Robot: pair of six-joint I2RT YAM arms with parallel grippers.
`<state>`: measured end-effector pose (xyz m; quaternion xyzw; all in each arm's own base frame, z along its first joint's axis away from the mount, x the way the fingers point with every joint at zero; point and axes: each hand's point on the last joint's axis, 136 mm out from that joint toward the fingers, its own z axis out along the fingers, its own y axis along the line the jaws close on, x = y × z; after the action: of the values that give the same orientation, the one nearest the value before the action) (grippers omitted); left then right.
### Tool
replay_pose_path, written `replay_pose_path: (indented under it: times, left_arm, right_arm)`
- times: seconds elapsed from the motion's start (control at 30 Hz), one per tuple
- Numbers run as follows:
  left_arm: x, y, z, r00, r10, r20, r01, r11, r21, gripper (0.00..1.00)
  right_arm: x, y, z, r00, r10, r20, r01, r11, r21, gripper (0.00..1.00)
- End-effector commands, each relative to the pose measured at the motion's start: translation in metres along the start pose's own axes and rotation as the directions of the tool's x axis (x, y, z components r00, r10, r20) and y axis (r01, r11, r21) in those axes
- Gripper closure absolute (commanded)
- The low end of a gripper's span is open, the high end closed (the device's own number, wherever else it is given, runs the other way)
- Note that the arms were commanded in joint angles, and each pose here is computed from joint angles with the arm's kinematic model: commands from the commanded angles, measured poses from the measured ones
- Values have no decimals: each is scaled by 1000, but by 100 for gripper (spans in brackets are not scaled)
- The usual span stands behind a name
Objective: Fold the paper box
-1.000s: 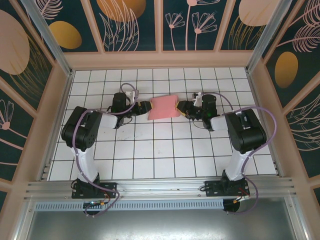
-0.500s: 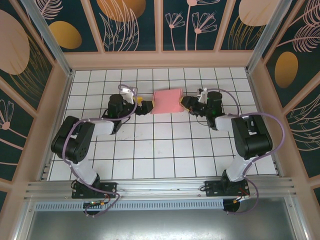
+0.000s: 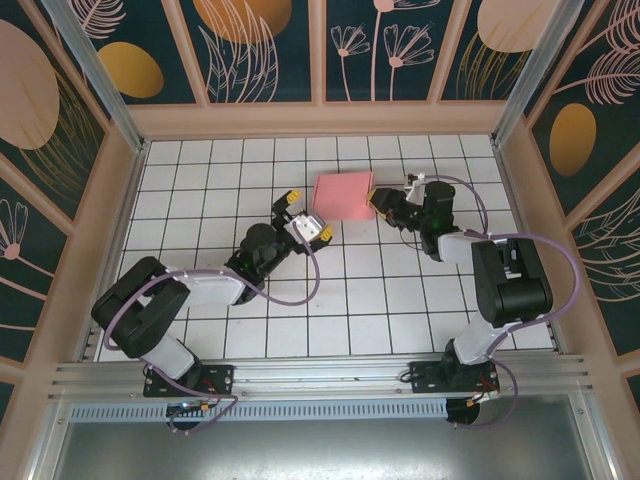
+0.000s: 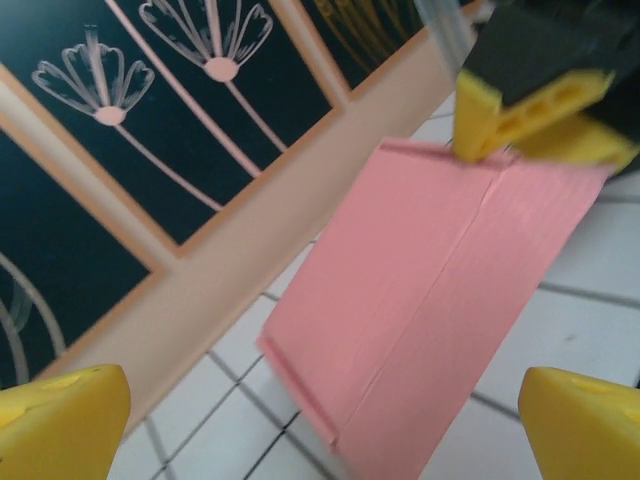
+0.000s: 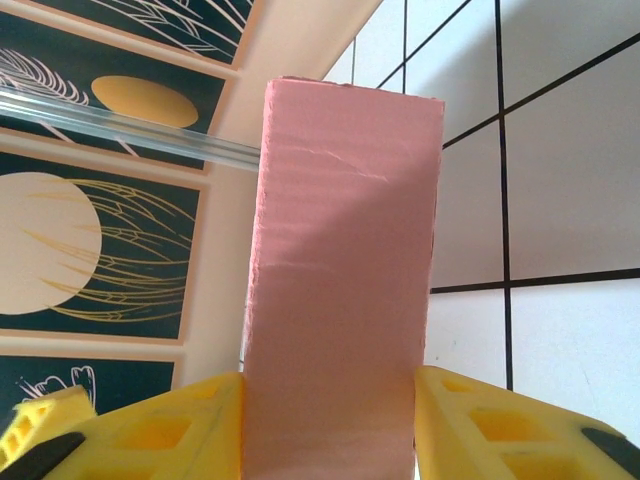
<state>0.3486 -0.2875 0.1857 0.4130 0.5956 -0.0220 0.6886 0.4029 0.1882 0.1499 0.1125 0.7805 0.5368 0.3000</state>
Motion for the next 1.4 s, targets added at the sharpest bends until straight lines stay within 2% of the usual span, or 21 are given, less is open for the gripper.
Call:
replay_pose_path:
  times: [0.0,0.17,0.47,0.93,1.03,1.2,1.37]
  left_arm:
    - [-6,19,-7,975,218,48,-209,967,-145,1]
    - [10,3,3,925,379,29,-371,916,-156,1]
    - [12,7,24,896,443,11,-430,875,-221,1]
    - [20,-7,47,836,549,3,-538,819,-198,3]
    - [21,1,52,833,552,-35,-544,808,-226,2]
    - [26,7,59,784,615,-82,-608,737,-295,10]
    - [24,10,61,790,606,-87,-600,739,-306,23]
  right_arm:
    - [-6,19,-8,999,-28,17,29,998,-49,55]
    - [-6,24,-10,1000,-11,17,13,998,-67,55]
    - [-4,32,-14,1000,-7,10,7,996,-92,55]
    - [0,53,-23,1000,-5,-4,4,988,-153,56]
    - [1,55,-24,1000,-2,-8,1,987,-161,55]
    - [2,59,-27,1000,-2,-8,1,985,-172,55]
    - [4,61,-31,1000,-3,-3,2,985,-171,55]
